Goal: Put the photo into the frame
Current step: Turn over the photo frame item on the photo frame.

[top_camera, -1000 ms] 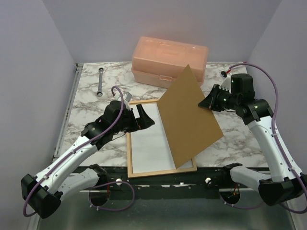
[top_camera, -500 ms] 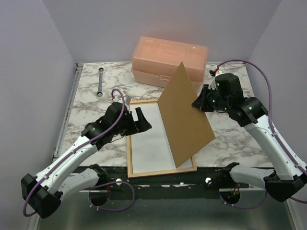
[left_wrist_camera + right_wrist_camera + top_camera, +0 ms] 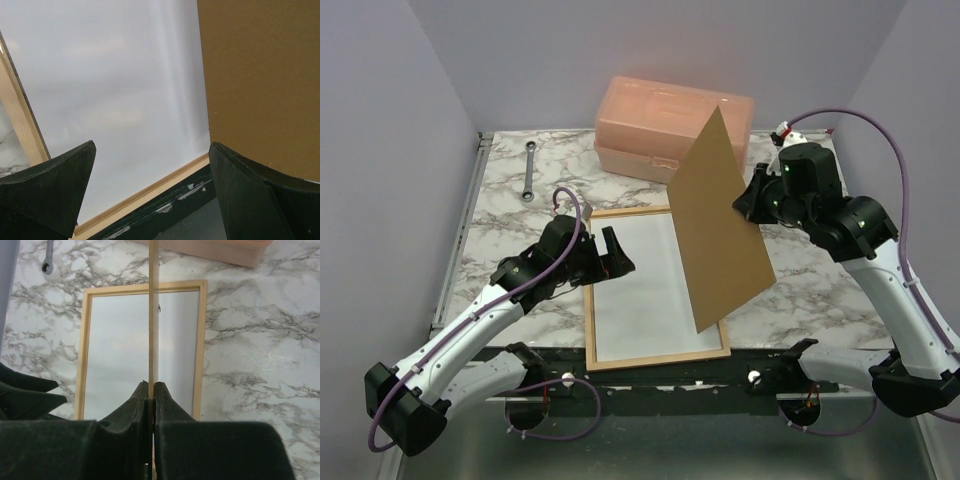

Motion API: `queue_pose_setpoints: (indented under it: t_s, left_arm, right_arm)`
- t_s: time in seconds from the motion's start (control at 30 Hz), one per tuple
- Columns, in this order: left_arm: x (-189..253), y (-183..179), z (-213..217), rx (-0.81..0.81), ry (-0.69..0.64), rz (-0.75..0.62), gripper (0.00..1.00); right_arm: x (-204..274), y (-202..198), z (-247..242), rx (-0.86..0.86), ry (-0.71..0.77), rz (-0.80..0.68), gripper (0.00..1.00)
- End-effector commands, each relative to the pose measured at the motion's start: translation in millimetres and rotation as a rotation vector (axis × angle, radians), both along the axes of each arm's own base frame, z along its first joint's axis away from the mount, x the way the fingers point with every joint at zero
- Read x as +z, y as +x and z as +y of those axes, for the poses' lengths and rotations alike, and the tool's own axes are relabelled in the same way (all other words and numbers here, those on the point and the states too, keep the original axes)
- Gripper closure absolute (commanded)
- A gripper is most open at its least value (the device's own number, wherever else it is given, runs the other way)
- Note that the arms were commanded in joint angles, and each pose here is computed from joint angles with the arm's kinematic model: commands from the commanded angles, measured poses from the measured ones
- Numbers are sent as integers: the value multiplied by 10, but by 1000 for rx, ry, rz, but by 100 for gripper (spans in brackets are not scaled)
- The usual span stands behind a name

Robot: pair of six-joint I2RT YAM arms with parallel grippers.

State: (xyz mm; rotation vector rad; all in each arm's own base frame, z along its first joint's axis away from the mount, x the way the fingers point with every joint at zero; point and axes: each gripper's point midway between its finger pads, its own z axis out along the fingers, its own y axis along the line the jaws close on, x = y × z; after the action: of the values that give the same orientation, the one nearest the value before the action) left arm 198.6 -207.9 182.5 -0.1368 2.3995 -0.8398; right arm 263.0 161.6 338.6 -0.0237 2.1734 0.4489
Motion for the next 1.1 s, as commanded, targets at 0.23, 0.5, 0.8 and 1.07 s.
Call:
queue_pose_setpoints:
  t_s: [0.23, 0.5, 0.8, 1.07]
  left_arm:
    - [71, 25, -15, -1, -8, -6, 2]
    - [159, 19, -111, -18, -68, -5, 1]
    - [501, -38, -254, -61, -211, -56, 2]
    - [677, -63, -352, -91, -281, -57, 2]
  right_arm:
    - [-220, 69, -104, -51, -111, 19, 99]
    - [-472, 32, 95, -52, -245, 29, 97]
    - [-626, -49, 424, 16, -284, 20, 77]
    - [-526, -193, 758, 168, -135, 9, 40]
